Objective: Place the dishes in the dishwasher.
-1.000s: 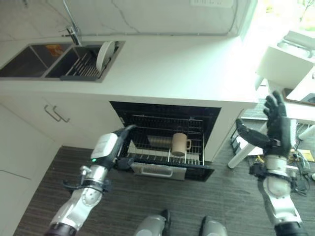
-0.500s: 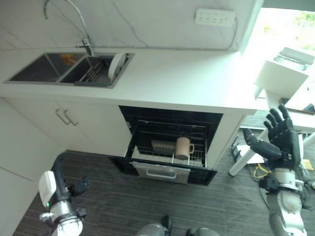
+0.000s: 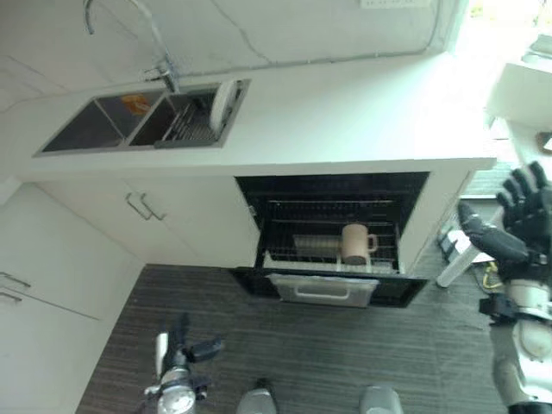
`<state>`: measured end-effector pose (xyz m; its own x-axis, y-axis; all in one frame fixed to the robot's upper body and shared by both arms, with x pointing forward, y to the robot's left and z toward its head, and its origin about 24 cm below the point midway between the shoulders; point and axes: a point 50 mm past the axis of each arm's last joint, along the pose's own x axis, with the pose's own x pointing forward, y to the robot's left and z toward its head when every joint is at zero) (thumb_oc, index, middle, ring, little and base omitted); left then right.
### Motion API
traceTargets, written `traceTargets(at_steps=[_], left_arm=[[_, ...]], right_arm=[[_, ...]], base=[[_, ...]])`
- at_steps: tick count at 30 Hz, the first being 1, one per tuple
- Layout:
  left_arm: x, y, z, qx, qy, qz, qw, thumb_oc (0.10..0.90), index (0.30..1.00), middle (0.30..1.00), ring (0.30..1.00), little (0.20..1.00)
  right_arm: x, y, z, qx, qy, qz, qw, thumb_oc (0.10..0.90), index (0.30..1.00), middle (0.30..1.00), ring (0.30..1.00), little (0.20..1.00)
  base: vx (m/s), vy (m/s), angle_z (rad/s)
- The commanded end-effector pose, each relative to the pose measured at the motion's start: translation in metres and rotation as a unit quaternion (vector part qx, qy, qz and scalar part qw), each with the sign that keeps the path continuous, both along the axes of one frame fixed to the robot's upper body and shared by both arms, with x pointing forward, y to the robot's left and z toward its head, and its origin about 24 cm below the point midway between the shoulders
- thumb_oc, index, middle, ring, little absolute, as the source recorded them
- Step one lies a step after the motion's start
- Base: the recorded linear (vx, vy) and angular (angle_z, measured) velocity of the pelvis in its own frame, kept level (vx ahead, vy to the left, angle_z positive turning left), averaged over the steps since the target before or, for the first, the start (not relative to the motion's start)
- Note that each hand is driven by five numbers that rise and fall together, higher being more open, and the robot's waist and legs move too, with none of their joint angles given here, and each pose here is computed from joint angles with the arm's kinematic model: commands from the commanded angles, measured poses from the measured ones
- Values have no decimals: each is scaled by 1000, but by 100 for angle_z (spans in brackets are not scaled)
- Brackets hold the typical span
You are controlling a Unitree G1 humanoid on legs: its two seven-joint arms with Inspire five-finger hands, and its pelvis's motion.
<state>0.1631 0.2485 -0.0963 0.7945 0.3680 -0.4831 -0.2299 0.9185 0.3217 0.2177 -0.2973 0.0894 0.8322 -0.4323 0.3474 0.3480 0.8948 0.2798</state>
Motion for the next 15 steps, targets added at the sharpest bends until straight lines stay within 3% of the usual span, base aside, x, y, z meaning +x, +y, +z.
traceTargets(at_steps=[1,5,7,11,15], left_arm=[[24,26,39,13,-96,-32,995,800,900,900,900,900],[23,14,33,-55,-80,-42,994,800,900,900,900,900],[20,11,29,-80,-66,-30,994,800,900,900,900,900],[7,-5,5,-181,-12,-11,983,800,900,900,900,900],[-13,-28,-21,-199,108,-91,970,800,900,900,900,900]], right_arm=[[11,15,49,-10,-124,59,990,800,900,900,900,900],[18,35,38,22,-110,117,987,800,900,900,900,900],[21,44,37,20,-106,138,984,800,900,900,900,900],[23,41,35,30,-97,166,981,800,900,900,900,900],[25,44,31,20,-79,253,964,800,900,900,900,900]], base=[[74,337,-3],[5,220,-29],[-35,190,-120],[-3,110,-65],[106,-68,-37]])
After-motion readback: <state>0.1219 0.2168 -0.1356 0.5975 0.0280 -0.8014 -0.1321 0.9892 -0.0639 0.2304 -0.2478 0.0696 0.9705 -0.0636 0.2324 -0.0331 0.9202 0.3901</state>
